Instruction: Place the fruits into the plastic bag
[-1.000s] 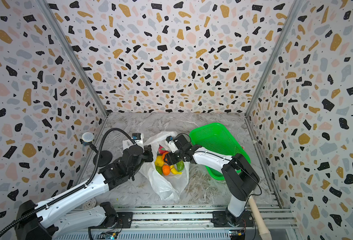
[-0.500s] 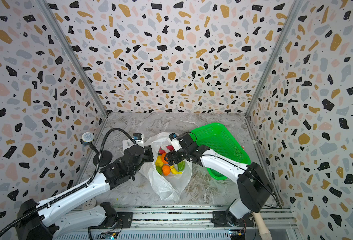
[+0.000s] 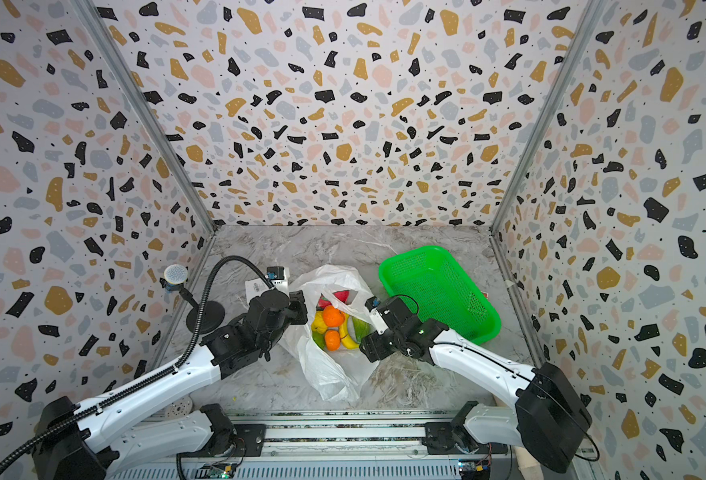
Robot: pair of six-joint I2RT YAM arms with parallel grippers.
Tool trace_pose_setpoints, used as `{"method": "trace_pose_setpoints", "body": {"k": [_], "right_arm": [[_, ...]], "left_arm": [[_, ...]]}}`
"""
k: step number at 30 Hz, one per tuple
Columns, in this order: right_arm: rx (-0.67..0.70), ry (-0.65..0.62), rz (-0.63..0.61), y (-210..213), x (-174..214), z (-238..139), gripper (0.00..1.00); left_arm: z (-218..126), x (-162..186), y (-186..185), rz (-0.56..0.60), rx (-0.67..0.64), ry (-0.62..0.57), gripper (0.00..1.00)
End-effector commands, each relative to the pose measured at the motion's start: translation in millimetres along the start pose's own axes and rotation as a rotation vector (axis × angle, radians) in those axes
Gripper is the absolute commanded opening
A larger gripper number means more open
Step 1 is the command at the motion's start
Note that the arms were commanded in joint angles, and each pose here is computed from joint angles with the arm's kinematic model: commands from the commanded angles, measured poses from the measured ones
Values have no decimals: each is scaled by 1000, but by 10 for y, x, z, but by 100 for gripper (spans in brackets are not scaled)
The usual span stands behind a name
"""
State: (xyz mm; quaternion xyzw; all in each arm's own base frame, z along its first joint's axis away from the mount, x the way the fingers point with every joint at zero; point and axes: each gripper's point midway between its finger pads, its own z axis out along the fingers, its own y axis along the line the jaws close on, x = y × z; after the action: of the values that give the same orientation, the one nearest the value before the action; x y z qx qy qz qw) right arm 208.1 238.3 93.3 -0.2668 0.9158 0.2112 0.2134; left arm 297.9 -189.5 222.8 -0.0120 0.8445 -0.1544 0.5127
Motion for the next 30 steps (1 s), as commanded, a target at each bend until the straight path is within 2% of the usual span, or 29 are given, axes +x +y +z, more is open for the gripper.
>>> {"method": "trace_pose_setpoints", "body": {"k": [1,6,14,16,20,26,30], "right_arm": [[63,45,73,-183,122,16,72],[51,88,131,-324,200,156,71],[53,158,80,-383,199,402,67],[36,162,65,-358,182,444,62],[-13,148,45,-279,101,481,41],[-135,69,43,-60,-222,398,0],[-196,-26,56,61,-556,143,0]], "left_arm": [[0,-130,-57,-5,15,-29,0],[1,-121,-60,-2,16,-27,0],[-25,-117,-49,-18,22,-33,0],[-30,-116,-35,-15,18,-34,0],[-29,-105,-27,-12,15,-31,0],[-24,-114,-39,-7,15,-30,0],[-35,-165,-45,14,9,-36,0]]}}
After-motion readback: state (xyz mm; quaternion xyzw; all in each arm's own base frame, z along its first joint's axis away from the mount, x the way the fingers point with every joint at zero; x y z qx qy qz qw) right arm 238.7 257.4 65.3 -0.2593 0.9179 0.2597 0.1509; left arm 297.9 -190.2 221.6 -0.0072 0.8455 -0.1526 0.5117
